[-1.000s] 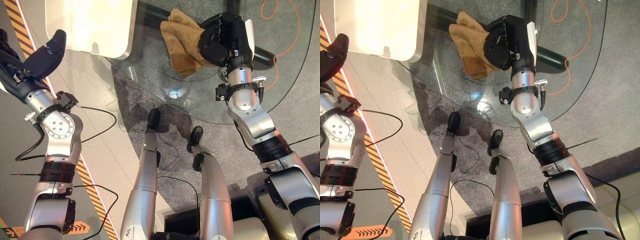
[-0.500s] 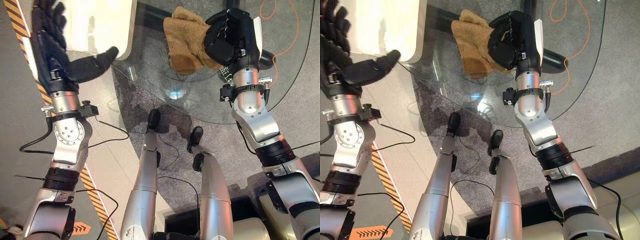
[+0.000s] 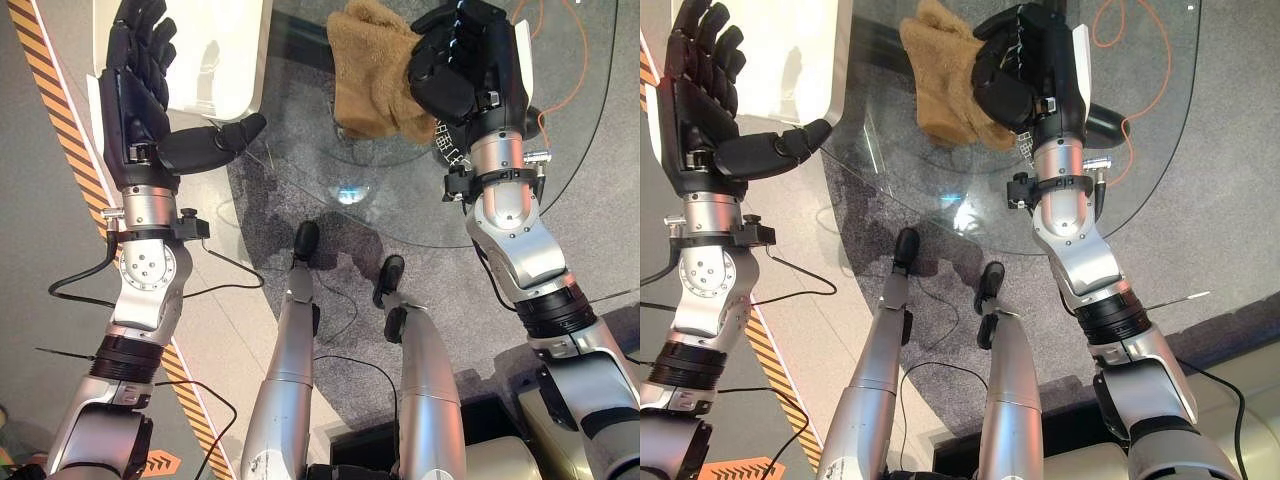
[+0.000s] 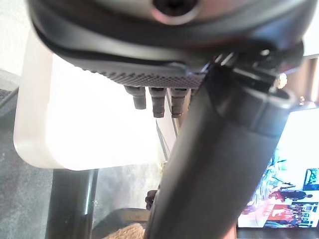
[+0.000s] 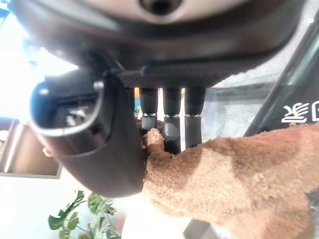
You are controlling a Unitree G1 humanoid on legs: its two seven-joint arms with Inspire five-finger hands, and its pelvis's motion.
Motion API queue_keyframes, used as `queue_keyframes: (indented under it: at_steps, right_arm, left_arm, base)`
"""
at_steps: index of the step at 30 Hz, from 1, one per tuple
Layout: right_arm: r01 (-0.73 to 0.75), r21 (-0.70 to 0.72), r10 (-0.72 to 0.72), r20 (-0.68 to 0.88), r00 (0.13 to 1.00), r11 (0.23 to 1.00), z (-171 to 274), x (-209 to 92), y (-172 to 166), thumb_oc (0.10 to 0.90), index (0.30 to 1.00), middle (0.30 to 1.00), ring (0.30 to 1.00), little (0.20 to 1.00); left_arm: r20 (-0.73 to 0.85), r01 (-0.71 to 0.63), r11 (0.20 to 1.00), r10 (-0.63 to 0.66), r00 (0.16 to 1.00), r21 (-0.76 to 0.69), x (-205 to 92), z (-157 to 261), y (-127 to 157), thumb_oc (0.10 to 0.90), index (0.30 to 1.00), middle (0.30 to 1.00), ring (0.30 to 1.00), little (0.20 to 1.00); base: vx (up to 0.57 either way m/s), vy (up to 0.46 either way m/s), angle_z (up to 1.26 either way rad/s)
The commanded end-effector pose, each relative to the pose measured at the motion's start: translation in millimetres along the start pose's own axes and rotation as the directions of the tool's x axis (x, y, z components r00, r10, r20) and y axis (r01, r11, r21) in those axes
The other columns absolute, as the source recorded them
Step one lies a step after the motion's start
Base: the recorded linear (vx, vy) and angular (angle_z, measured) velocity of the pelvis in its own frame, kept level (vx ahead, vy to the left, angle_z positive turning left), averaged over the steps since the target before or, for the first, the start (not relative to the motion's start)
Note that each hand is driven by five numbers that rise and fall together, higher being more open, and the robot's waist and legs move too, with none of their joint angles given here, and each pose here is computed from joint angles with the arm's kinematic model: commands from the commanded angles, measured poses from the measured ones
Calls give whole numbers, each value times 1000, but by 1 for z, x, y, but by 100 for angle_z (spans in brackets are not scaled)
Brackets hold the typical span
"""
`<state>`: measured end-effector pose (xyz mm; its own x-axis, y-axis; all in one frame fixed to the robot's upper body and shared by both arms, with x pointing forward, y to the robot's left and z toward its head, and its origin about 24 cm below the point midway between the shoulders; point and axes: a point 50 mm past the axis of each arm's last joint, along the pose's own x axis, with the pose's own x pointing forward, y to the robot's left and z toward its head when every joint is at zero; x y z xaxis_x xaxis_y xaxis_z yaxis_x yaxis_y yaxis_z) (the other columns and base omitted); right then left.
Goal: Wipe the table with a cloth and put it in the basket.
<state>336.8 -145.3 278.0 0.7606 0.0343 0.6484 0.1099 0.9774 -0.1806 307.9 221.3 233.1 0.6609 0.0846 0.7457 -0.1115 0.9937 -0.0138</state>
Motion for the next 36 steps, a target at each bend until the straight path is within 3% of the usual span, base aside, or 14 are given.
queue_keyframes:
  at_steps: [1,21,36]
  right_arm:
    - [-49,189,-53,495,867,981,104,-1,-14,100,300,300,300,200]
    - [-223,282,8,604,797,933,137,-10,-2,100,300,300,300,200]
    - [-276,276,39,640,768,921,153,-9,11,100,300,300,300,200]
  left_arm:
    - [240,52,994,-28,970,-95,16,45,-17,800,900,900,900,900]
    - [201,139,978,-106,974,-156,18,38,-42,800,900,900,900,900]
    - [140,164,934,-125,982,-316,24,31,-72,800,900,900,900,900]
  base:
    - [0,0,0]
    - [0,0,0]
    - [-2,2,-1]
